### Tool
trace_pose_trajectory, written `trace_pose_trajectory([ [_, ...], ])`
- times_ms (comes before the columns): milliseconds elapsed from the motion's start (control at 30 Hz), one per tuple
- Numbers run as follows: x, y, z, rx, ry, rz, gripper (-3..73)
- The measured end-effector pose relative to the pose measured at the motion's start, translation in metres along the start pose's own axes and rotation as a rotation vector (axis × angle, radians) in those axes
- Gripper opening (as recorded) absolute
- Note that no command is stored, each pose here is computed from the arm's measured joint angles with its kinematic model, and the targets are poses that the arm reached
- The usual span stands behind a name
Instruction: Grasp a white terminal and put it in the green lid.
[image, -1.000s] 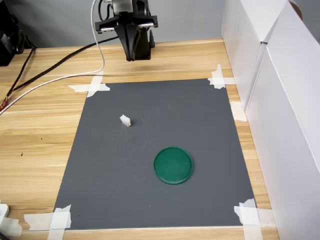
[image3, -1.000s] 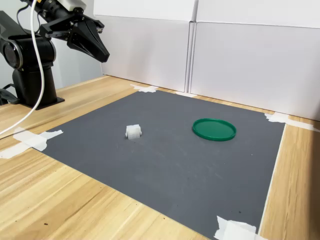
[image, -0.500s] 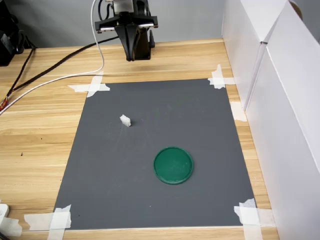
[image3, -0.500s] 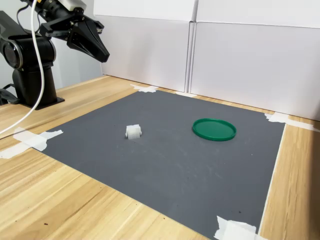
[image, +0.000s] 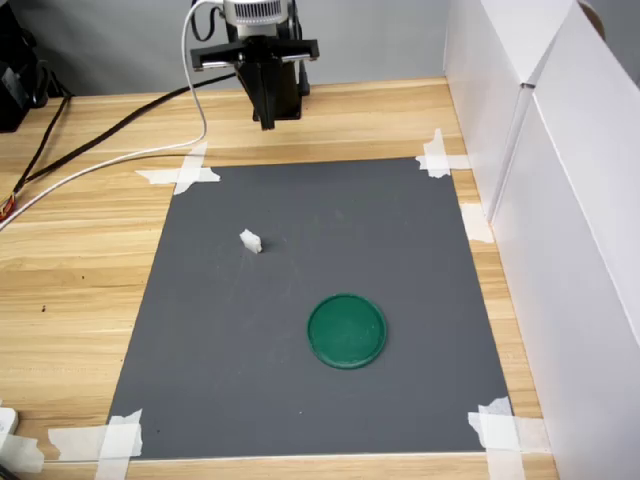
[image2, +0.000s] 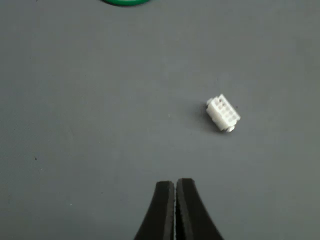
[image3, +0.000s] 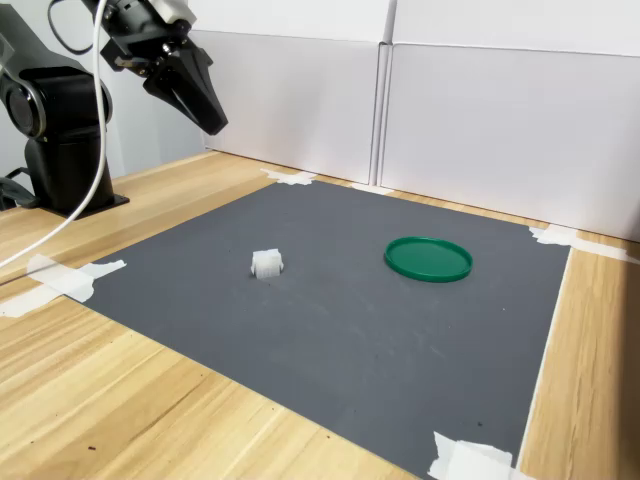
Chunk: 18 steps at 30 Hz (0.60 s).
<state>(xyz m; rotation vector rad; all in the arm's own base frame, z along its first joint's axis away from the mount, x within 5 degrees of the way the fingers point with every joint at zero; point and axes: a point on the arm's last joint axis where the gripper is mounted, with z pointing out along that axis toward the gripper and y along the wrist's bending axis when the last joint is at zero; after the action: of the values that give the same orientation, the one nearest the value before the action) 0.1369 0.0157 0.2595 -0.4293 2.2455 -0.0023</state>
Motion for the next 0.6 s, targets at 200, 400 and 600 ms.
trace_pose_trajectory([
  [200, -0.026, -0.007, 0.006, -0.035, 0.056, -0.145, -1.5],
  [400, -0.041, -0.012, 0.025, -0.111, 0.181, -0.231, -1.5],
  [600, -0.051, -0.016, 0.041, -0.194, 0.278, -0.366, -1.5],
])
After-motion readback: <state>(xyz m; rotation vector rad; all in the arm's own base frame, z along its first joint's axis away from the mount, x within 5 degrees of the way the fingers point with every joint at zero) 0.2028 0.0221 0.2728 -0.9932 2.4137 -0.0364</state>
